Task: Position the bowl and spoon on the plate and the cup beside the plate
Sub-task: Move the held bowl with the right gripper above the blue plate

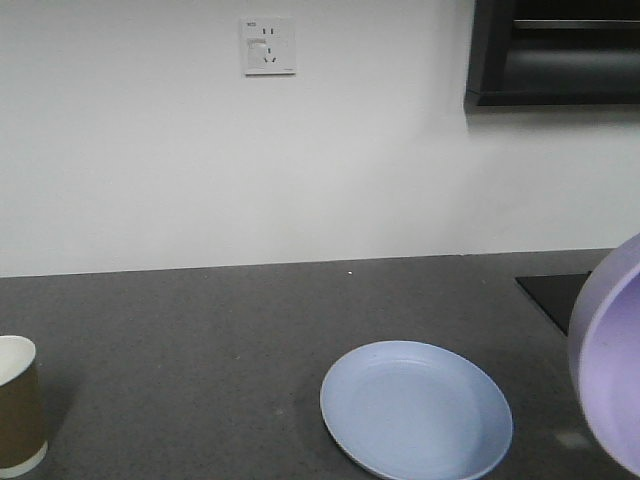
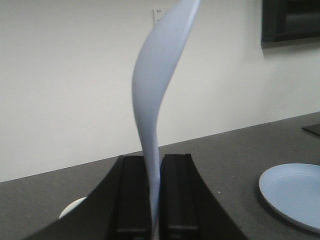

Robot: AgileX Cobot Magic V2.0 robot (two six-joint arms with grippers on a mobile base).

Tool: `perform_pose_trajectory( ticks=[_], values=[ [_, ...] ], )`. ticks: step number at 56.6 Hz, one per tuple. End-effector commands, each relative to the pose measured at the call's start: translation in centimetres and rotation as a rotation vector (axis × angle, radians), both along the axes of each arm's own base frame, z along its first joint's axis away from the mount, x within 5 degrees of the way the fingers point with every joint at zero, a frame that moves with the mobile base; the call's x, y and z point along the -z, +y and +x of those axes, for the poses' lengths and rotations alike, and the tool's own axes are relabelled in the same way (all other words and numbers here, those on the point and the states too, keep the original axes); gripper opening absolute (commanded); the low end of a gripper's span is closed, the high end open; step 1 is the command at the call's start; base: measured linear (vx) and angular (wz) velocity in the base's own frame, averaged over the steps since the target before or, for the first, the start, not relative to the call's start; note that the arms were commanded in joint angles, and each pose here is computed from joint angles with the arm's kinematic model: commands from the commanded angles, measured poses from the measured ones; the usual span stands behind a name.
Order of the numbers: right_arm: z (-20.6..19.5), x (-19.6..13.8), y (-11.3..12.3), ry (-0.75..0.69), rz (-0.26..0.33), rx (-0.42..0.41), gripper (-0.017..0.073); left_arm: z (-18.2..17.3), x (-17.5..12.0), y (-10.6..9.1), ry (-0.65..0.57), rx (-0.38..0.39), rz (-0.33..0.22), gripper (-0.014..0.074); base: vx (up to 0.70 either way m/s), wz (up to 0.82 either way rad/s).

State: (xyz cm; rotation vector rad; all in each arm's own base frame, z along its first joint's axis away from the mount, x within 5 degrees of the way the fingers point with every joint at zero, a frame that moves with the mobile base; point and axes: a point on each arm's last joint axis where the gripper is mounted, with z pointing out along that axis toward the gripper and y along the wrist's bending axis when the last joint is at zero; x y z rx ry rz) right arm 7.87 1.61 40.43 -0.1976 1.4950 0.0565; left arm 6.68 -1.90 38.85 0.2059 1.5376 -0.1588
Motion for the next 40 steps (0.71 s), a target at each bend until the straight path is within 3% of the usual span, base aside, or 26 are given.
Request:
perform_pose_trajectory(
  ticks=[1, 40],
  values=[
    [-0.13, -1.4, -0.34, -0.082, 0.033, 0.036, -0.0009, -0.09, -1.39, 0.19, -0.085, -0.017, -0.043, 0.0001, 0.21, 0.26],
    [-0.13, -1.4, -0.34, -0.082, 0.033, 0.036, -0.0009, -0.09, -1.39, 0.19, -0.085, -0.017, -0.043, 0.0001, 0.17, 0.21]
  ],
)
